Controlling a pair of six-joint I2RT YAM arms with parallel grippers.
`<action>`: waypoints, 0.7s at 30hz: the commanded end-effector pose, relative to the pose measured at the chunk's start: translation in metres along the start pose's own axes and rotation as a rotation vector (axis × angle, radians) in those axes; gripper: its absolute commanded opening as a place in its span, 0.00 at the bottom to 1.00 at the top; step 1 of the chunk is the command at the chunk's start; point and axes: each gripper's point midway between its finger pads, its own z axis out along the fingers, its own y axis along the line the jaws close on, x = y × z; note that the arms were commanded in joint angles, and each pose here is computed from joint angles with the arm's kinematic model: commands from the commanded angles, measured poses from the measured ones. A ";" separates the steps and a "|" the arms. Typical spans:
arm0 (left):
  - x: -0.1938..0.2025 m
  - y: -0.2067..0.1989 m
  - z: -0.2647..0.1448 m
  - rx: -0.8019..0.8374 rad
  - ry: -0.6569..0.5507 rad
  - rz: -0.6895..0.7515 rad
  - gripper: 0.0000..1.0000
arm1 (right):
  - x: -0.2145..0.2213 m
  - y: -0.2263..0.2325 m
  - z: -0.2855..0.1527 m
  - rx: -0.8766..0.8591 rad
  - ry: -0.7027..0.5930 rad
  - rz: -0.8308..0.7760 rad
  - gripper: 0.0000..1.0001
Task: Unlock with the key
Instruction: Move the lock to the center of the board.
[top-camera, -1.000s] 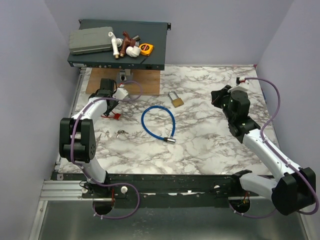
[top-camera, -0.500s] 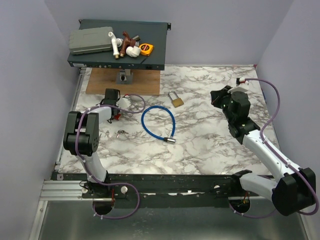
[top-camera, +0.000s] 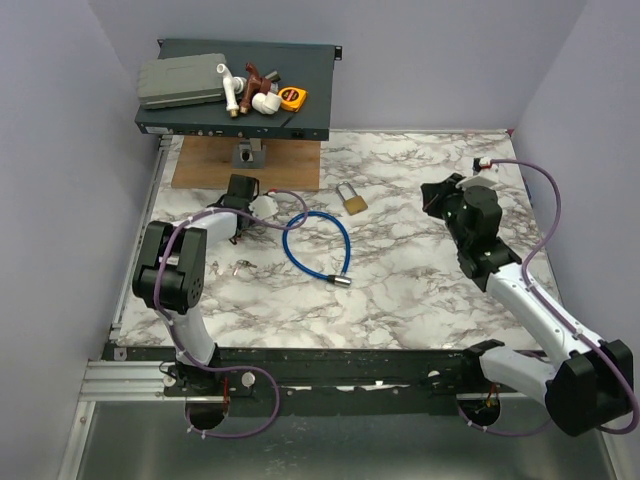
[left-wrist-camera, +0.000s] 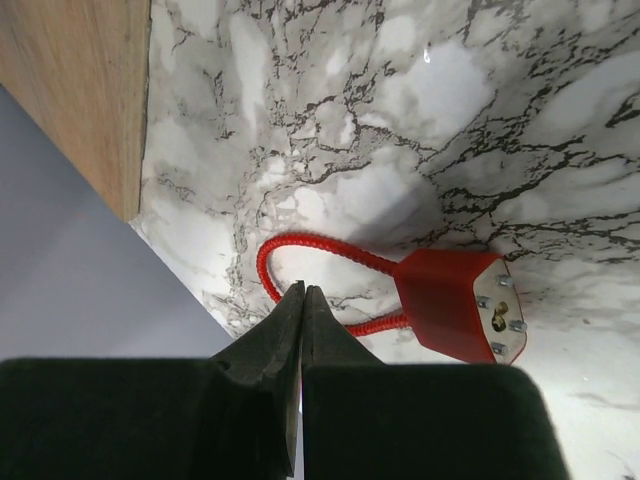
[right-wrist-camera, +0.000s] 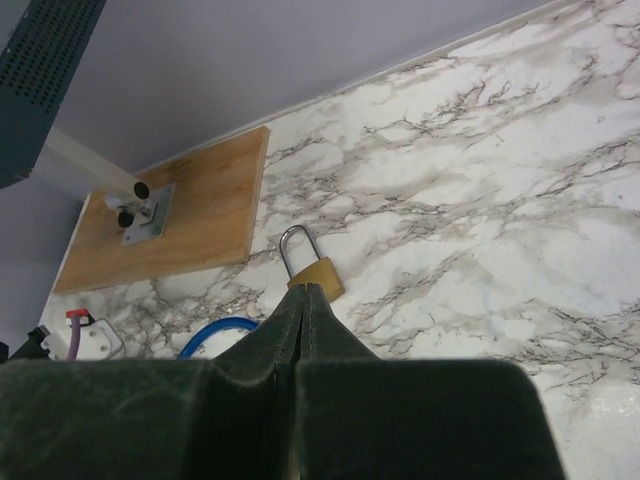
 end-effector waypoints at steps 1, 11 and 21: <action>0.007 -0.008 -0.004 0.058 0.051 -0.004 0.00 | -0.007 0.001 -0.006 -0.003 -0.030 -0.017 0.01; 0.007 -0.034 -0.004 0.122 0.117 0.026 0.00 | -0.016 0.000 -0.013 0.006 -0.052 -0.031 0.01; -0.008 -0.049 -0.014 0.140 0.101 0.055 0.00 | -0.017 0.001 -0.016 0.000 -0.057 -0.029 0.01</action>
